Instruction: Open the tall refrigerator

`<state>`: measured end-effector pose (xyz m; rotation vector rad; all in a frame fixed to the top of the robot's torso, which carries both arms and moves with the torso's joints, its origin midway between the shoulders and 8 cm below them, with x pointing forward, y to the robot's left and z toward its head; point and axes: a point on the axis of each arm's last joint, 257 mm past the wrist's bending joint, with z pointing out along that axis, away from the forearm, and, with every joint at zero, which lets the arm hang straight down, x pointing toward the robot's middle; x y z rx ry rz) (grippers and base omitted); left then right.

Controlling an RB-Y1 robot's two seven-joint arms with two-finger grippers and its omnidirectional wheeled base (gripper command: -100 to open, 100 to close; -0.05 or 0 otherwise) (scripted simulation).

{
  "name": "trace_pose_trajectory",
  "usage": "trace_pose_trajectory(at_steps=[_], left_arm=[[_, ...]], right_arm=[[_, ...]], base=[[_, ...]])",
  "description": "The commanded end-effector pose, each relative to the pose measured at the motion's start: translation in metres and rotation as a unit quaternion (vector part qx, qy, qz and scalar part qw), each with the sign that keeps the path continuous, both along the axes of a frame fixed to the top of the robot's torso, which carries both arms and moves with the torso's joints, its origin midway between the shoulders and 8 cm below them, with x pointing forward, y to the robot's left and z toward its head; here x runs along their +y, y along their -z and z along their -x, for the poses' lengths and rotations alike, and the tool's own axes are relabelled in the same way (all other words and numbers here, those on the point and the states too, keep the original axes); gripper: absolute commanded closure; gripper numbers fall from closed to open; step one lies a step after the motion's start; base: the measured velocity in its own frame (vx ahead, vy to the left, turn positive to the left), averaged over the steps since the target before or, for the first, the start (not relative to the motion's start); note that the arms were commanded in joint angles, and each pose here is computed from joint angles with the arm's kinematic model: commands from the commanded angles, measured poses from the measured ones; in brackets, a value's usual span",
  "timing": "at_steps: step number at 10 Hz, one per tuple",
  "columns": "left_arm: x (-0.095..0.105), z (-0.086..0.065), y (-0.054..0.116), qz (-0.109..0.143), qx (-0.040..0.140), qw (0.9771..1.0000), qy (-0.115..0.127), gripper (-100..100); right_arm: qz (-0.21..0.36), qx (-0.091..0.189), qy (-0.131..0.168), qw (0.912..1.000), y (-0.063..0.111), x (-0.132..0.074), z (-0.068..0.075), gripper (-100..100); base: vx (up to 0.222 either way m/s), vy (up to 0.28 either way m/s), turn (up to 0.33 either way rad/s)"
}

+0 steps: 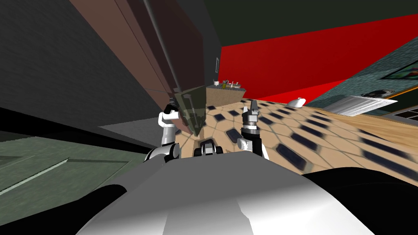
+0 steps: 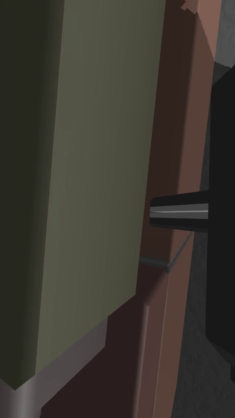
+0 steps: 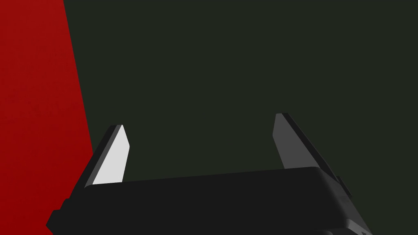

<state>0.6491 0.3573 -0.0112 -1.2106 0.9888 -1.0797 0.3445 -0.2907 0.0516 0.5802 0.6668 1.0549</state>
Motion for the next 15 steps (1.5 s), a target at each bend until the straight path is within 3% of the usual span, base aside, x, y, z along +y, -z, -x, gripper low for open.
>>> trace_pose_trajectory(at_steps=[1, 3, 5, 6, 7, 10, 12, 13, 15], left_arm=[[-0.013, -0.016, -0.013, 0.001, -0.009, 0.9999, 0.009, 100], [-0.016, -0.025, -0.005, 0.005, 0.002, 0.9999, 0.012, 100], [-0.013, -0.03, 0.022, 0.01, 0.029, 0.9995, 0.01, 100], [-0.004, -0.033, 0.004, 0.009, 0.004, 0.9999, -0.005, 100], [-0.011, -0.04, -0.002, 0.006, -0.001, 1.0, 0.0, 100], [-0.023, -0.055, -0.003, 0.011, 0.008, 0.9999, 0.01, 100], [-0.024, -0.06, 0.023, 0.015, 0.035, 0.9992, 0.01, 100], [-0.021, -0.064, 0.008, 0.013, 0.012, 0.9998, 0.001, 100], [-0.039, -0.078, 0.0, 0.014, 0.012, 0.9997, 0.015, 100]], right_arm=[[0.0, 0.0, 0.0, 1.0, 0.0, 0.0, 0.0, 0], [0.0, 0.0, 0.0, 1.0, 0.0, 0.0, 0.0, 0], [0.0, 0.0, 0.0, 1.0, 0.0, 0.0, 0.0, 0], [0.0, 0.0, 0.0, 1.0, 0.0, 0.0, 0.0, 0], [0.0, 0.0, 0.0, 1.0, 0.0, 0.0, 0.0, 0], [0.0, 0.0, 0.0, 1.0, 0.0, 0.0, 0.0, 0], [0.0, 0.0, 0.0, 1.0, 0.0, 0.0, 0.0, 0], [0.0, 0.0, 0.0, 1.0, 0.0, 0.0, 0.0, 0], [0.0, 0.0, 0.0, 1.0, 0.0, 0.0, 0.0, 0]], base=[[-0.03, -0.033, 0.015], [0.004, 0.006, 0.007], [0.005, 0.009, -0.011], [-0.101, -0.124, 0.053], [-0.157, -0.159, 0.057], [-0.051, -0.038, -0.003], [0.015, 0.017, 0.02], [-0.091, -0.111, 0.035], [-0.143, -0.12, 0.014]])
